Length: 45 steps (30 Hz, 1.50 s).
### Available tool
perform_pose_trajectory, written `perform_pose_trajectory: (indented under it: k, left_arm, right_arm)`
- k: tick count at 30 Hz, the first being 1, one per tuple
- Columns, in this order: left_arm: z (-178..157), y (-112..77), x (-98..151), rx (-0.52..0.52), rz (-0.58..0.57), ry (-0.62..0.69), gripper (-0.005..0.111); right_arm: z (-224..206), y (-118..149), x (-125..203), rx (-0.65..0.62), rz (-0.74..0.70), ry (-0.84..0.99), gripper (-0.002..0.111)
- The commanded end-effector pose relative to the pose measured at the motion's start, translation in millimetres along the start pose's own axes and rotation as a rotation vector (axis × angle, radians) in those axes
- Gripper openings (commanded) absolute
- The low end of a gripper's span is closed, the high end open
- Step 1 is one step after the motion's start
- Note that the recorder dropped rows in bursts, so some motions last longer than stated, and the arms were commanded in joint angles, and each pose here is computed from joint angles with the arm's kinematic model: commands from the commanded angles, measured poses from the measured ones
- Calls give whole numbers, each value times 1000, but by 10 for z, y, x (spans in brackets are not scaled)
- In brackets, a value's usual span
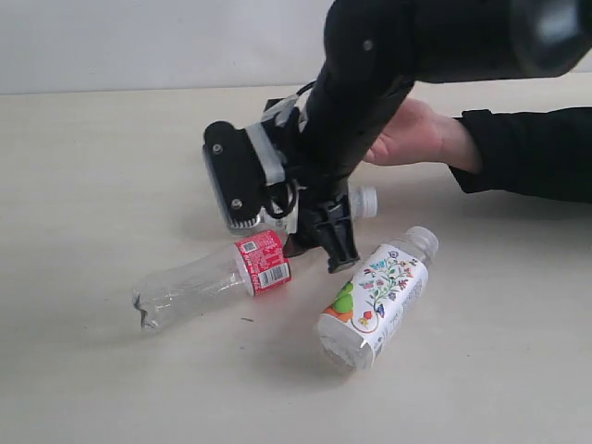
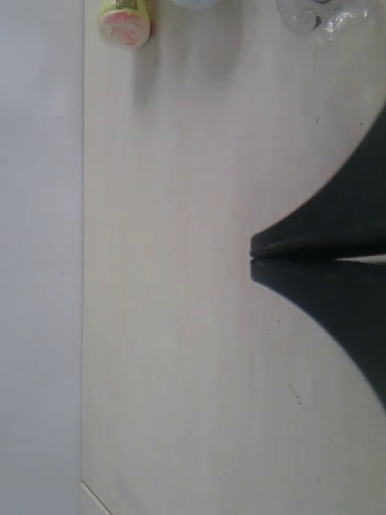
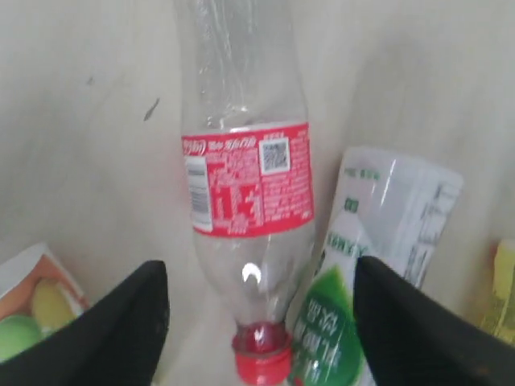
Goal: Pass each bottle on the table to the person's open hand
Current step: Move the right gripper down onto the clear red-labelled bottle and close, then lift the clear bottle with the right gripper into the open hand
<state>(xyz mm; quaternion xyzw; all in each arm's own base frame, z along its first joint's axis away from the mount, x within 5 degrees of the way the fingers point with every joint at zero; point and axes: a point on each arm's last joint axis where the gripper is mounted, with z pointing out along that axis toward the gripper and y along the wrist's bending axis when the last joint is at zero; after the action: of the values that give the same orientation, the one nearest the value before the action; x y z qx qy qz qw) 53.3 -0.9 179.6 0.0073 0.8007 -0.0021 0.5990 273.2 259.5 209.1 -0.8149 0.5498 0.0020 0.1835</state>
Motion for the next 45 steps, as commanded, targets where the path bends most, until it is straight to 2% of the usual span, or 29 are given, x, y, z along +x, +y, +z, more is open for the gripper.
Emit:
perform_pose_trajectory:
  k: [1, 5, 14, 30, 32, 34, 36, 37, 39, 41, 42, 45]
  left_arm:
    - [-6, -3, -14, 6, 0, -17, 0]
    - [-6, -3, -14, 6, 0, -17, 0]
    - [-6, -3, -14, 6, 0, -17, 0]
    - [-6, -3, -14, 6, 0, -17, 0]
    - [-6, -3, -14, 6, 0, -17, 0]
    - [-6, -3, -14, 6, 0, -17, 0]
    - [-6, -3, -14, 6, 0, -17, 0]
    - [-6, -3, -14, 6, 0, -17, 0]
    - [-6, -3, -14, 6, 0, -17, 0]
    - [-6, -3, -14, 6, 0, -17, 0]
    - [-6, -3, -14, 6, 0, -17, 0]
    - [-6, -3, -14, 6, 0, -17, 0]
  right_arm:
    - [217, -96, -189, 35, -86, -19, 73]
    - [333, -85, -354, 47, -124, -36, 74]
    - [599, 120, -636, -24, -196, -45, 74]
    - [999, 193, -625, -50, -171, -28, 71]
    - [1006, 182, -629, -37, -151, -32, 67]
    - [1006, 172, -633, -26, -145, -36, 57]
    - [1006, 168, -635, -21, -145, -38, 44]
    - [1006, 168, -635, -21, -145, -38, 32]
    - [998, 168, -636, -21, -145, -38, 16]
    - [966, 174, -636, -32, -146, -35, 4]
    - [947, 180, -652, -34, -147, -36, 0]
    - [675, 157, -769, 4, -137, -67, 0]
